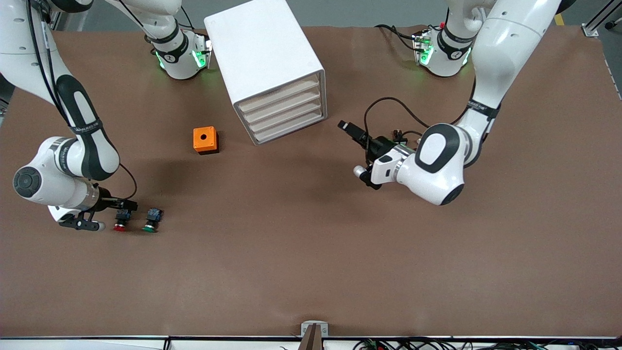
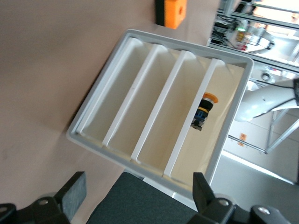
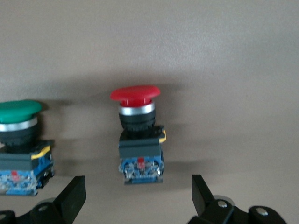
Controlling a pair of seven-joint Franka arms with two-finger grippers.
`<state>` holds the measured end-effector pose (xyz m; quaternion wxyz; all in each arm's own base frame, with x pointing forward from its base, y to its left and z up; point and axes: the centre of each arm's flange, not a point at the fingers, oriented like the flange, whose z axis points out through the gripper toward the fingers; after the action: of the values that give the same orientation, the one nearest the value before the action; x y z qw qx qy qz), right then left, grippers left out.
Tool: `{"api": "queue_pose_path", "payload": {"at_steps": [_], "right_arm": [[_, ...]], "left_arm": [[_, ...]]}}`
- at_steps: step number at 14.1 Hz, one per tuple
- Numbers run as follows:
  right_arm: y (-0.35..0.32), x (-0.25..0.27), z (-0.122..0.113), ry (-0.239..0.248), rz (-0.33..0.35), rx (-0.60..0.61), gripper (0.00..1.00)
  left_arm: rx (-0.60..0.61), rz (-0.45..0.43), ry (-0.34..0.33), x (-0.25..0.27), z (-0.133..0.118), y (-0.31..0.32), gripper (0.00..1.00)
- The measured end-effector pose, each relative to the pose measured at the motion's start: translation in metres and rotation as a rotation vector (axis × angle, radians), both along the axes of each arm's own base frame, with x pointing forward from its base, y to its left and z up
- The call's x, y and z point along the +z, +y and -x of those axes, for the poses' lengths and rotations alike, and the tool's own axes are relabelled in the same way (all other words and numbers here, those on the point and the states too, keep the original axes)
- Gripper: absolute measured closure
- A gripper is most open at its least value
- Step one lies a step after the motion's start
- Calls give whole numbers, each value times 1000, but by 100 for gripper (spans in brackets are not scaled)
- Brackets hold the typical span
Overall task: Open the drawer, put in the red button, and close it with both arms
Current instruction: 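Lower the right gripper onto the red button while the left gripper hooks the drawer, then grasp the red button with the right gripper while the left gripper pulls the drawer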
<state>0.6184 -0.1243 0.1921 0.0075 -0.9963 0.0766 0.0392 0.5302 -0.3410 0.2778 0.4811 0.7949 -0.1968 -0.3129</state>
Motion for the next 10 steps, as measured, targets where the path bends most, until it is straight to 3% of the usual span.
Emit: {"api": "queue_pose_path", "payload": {"at_steps": [8,9,10], "right_arm": [[-3,-14,-12,-2,-2,-1,0],[-3,-14,-13,-3,-2,-1,7],[-3,-14,-14,-4,-2,-1,19]], "left_arm": [[34,220,43,-46,43,-65,0],[45,238,29,-52,51,-74,0],[54,252,12,-58,60,-82,0]]}}
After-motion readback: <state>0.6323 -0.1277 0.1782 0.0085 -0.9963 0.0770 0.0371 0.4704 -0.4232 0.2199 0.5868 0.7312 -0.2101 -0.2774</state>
